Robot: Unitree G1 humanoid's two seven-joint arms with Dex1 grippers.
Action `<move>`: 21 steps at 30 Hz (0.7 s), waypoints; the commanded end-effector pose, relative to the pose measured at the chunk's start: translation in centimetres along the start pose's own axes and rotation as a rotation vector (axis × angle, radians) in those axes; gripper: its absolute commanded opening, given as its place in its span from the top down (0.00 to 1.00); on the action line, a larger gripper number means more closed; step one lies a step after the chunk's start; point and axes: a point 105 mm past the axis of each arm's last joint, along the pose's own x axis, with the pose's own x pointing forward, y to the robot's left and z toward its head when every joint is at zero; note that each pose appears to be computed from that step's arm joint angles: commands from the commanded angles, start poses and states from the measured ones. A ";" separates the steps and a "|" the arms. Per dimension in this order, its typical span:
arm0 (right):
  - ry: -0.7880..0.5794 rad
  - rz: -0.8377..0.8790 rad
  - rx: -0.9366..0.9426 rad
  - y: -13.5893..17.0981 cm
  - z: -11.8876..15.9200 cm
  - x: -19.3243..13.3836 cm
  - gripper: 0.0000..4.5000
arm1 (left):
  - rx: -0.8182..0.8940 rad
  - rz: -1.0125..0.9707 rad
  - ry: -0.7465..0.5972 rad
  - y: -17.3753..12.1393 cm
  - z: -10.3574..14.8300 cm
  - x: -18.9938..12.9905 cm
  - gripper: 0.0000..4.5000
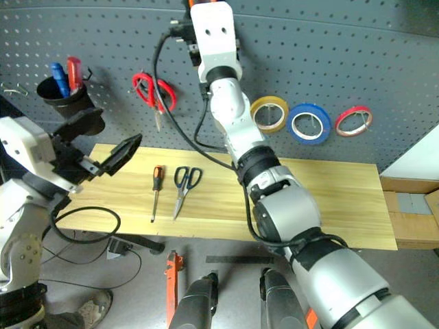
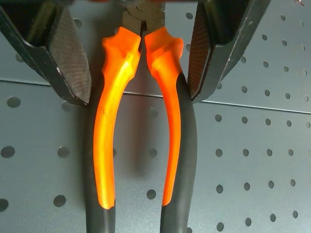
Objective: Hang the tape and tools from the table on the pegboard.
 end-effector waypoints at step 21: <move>-0.015 0.089 0.179 1.4 4.6 -1.7 0.46 | 0.028 -0.004 -0.058 -0.1 1.0 0.6 0.00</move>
